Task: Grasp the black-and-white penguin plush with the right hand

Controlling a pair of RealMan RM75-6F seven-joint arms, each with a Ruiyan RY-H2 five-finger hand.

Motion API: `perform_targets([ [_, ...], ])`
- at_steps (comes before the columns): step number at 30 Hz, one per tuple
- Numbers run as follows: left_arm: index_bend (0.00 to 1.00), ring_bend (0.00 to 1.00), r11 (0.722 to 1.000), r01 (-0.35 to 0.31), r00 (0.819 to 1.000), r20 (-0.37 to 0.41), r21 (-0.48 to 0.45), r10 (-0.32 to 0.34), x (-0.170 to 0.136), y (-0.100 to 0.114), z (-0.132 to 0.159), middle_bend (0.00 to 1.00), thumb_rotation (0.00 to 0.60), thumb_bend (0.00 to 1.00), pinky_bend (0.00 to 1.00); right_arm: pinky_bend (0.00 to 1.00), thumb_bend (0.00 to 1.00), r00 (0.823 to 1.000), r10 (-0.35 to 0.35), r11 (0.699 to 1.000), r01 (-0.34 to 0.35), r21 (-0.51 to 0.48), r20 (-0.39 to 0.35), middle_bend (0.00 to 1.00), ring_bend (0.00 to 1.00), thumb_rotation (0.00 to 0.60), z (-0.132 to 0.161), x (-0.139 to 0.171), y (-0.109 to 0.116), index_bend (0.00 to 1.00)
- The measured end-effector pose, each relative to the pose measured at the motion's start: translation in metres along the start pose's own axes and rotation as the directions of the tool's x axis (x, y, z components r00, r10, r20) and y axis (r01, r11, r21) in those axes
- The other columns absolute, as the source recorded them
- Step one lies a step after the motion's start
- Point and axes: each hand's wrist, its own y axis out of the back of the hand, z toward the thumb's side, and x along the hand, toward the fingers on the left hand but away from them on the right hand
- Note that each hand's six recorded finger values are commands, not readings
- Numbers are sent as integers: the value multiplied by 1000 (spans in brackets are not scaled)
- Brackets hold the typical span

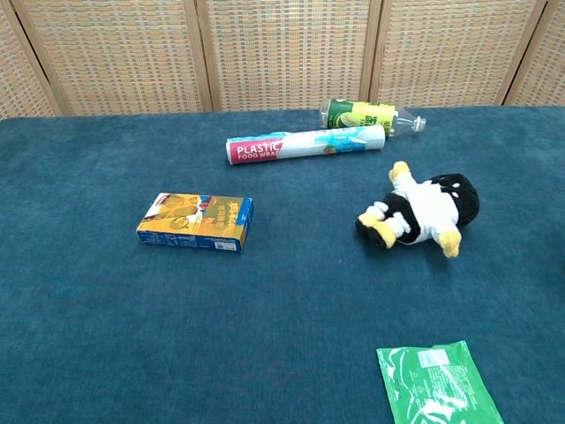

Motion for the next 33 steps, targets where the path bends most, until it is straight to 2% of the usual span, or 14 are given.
perform_targets([
  [23,0,0,1000,-11,1000,3,-4,11,-2,4,-1,0,600,291,0,0,274,1000,6,1000,-6,-18,1,0,0,600,-2,-3,0,158],
  [33,0,0,1000,-14,1000,0,9,14,-2,3,1,0,600,291,0,0,274,1000,16,1000,-16,-27,9,0,0,600,-12,-33,5,159],
])
